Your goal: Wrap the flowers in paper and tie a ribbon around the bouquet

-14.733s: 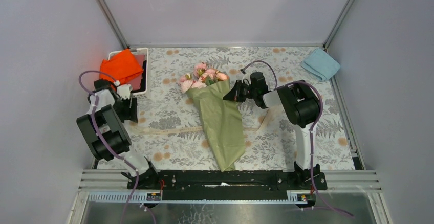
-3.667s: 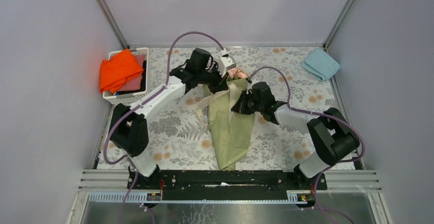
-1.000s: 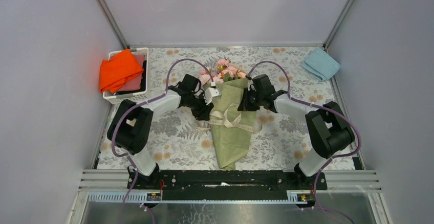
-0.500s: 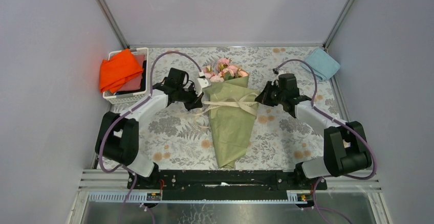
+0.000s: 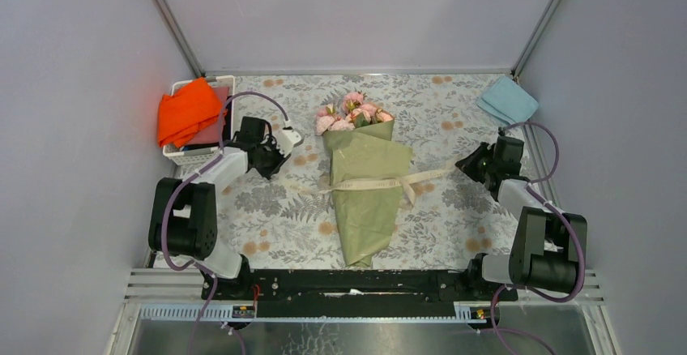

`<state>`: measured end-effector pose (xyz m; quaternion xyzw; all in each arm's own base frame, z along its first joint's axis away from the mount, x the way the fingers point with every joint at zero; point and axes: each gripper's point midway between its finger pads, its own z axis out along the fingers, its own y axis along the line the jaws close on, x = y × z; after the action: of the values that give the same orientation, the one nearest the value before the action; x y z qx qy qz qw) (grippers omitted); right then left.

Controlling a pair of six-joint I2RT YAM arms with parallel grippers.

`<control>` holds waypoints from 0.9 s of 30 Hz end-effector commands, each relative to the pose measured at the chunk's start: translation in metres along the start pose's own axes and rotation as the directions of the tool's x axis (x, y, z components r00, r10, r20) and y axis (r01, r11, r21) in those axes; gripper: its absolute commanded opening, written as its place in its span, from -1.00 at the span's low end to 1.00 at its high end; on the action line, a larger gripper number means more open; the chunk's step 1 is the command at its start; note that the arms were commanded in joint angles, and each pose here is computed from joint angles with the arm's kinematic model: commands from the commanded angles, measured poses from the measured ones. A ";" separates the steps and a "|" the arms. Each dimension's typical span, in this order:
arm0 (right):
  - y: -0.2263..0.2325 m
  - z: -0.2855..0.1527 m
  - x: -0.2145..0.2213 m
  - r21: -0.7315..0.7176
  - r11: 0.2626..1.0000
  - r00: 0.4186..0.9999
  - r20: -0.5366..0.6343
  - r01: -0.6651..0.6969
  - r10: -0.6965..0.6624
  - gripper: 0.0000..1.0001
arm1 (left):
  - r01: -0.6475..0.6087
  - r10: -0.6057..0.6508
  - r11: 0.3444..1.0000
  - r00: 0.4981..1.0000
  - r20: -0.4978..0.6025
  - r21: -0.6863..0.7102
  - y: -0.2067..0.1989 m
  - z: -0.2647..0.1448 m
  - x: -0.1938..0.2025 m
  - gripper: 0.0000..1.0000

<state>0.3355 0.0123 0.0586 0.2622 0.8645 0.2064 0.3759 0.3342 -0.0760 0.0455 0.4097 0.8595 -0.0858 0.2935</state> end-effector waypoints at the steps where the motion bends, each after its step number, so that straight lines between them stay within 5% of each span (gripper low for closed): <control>1: 0.016 -0.002 -0.022 -0.053 0.997 0.995 0.083 0.063 -0.059 -1.00 | -0.045 0.045 0.999 0.999 -0.004 0.008 -0.004 -0.008 0.000 -1.00; 2: 0.019 -0.003 -0.022 -0.067 0.996 0.995 0.076 0.063 -0.057 -1.00 | -0.045 0.044 0.998 0.999 0.016 0.043 -0.010 -0.008 -0.005 -0.87; 4: 0.025 -0.005 -0.022 -0.092 0.994 0.996 0.066 0.067 -0.061 -1.00 | -0.047 0.044 0.994 0.998 0.038 0.101 -0.020 -0.009 -0.011 -0.30; 9: 0.027 -0.010 -0.022 -0.096 0.991 0.995 0.061 0.089 -0.083 -1.00 | -0.201 0.173 0.928 0.978 0.117 0.313 -0.062 -0.021 -0.013 0.47; 14: 0.027 -0.007 -0.018 -0.105 0.991 0.996 0.042 0.084 -0.080 -1.00 | -0.381 0.333 0.878 0.921 0.202 0.289 -0.092 -0.006 -0.014 0.94; 22: 0.028 -0.006 -0.019 -0.108 0.990 0.996 0.039 0.090 -0.086 -1.00 | -0.368 0.345 0.915 0.927 0.149 0.167 -0.084 0.041 -0.024 0.81; 24: 0.028 -0.007 -0.020 -0.107 0.990 0.995 0.044 0.092 -0.088 -1.00 | -0.347 0.330 0.924 0.936 0.123 0.161 -0.080 0.047 -0.023 0.53; 27: 0.028 -0.008 -0.022 -0.102 0.990 0.995 0.053 0.093 -0.087 -1.00 | -0.330 0.316 0.922 0.943 0.102 0.201 -0.086 0.044 -0.018 -0.35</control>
<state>0.3361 0.0211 0.0681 0.2271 0.8649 0.2271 0.3857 0.2819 -0.1643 0.0155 0.5788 0.7461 -0.1732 0.2799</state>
